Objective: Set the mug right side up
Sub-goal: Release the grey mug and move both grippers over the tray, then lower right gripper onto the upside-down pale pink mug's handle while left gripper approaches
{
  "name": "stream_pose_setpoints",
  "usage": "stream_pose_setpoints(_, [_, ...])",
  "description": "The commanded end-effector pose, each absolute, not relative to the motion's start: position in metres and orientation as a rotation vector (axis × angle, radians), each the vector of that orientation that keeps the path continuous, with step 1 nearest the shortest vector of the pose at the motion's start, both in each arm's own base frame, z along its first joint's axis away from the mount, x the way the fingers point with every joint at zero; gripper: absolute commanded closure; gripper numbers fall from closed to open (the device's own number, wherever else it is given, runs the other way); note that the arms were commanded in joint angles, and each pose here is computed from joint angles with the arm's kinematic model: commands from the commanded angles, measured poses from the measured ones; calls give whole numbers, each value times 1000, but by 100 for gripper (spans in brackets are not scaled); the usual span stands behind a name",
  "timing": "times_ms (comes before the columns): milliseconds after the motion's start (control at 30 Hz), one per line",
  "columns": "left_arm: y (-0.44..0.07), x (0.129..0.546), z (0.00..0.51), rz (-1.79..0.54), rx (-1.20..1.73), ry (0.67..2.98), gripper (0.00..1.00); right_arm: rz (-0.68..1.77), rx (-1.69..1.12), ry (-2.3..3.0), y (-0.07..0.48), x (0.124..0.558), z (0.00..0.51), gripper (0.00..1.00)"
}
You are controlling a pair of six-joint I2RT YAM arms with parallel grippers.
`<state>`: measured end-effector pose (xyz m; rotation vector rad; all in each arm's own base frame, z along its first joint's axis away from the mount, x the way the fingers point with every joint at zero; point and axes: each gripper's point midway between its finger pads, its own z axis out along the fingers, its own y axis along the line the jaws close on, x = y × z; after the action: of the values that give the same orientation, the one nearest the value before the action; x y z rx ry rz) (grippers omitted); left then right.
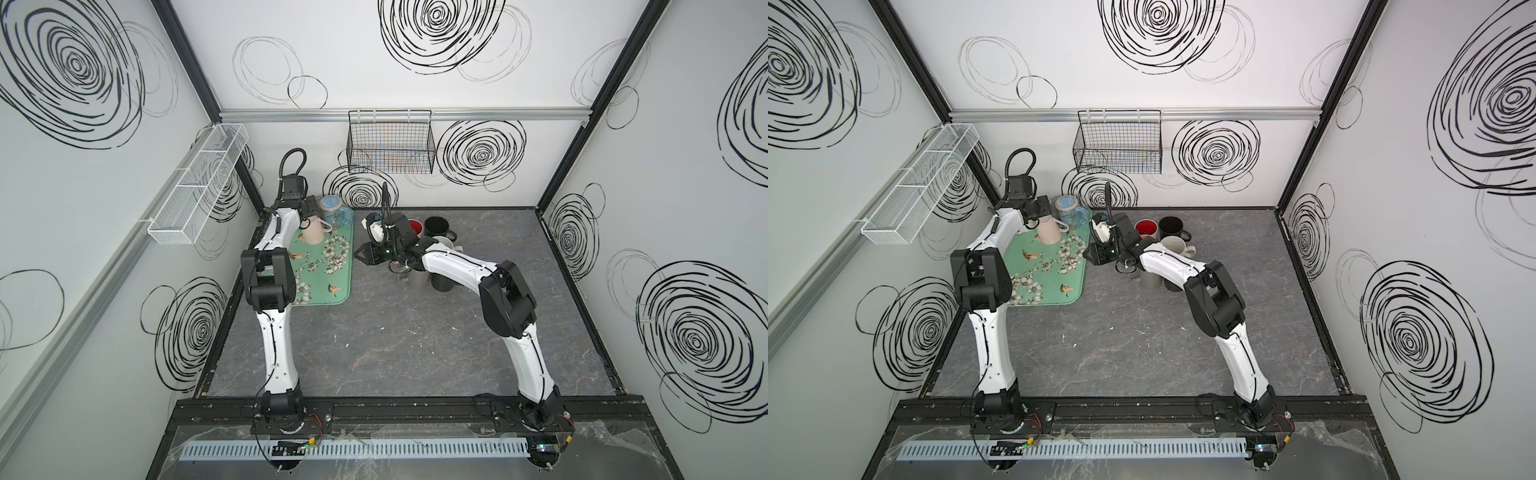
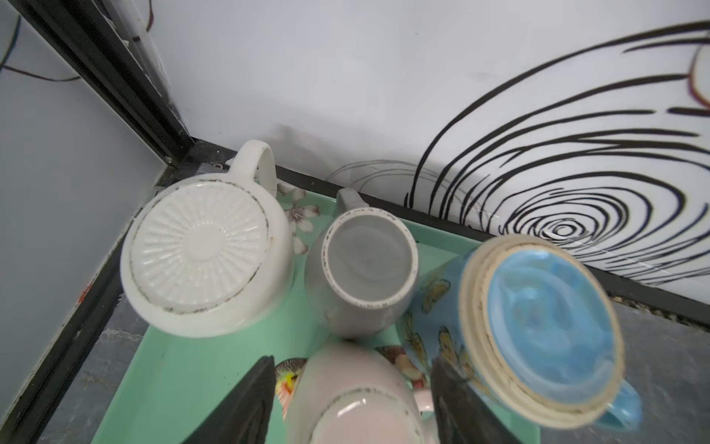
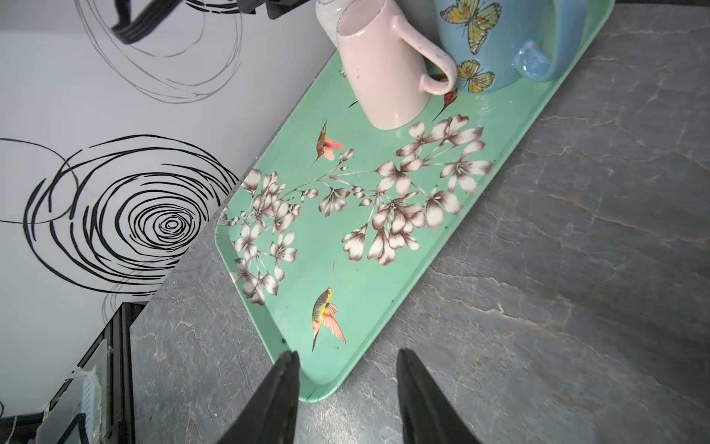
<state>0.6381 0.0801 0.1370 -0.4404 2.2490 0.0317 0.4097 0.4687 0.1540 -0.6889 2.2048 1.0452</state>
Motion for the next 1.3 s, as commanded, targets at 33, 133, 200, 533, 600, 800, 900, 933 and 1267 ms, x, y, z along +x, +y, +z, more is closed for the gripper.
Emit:
stream_pose_setpoints(33, [92,641,123,53,-498,2259,38,1049,-685,2200,473,412,161,55])
stream_pose_setpoints(133, [87,640,112,31,-492,2285,40,1057,-677,2209,472,411,161,55])
stream_pose_setpoints(200, [87,637,107,27,-492,2306,41,1075,-688,2208,475,407,162,55])
stream_pose_setpoints(533, [65,594,104,-54,-445,2379,50,1071,-683,2189,476,406,162,55])
stream_pose_setpoints(600, [57,582,101,-84,-420,2403,50,1075,-689,2198,476,403,161,55])
stream_pose_setpoints(800, [32,546,90,-171,-311,2461,49,1103,-755,2245,481,388,144,55])
stream_pose_setpoints(900, [15,525,84,-208,-265,2488,49,1078,-796,2255,484,381,135,55])
stream_pose_setpoints(933, [7,517,81,-217,-243,2500,49,1073,-810,2257,485,378,131,55])
stream_pose_setpoints(1267, [-41,465,85,-247,-46,2555,49,1065,-893,2323,487,364,95,54])
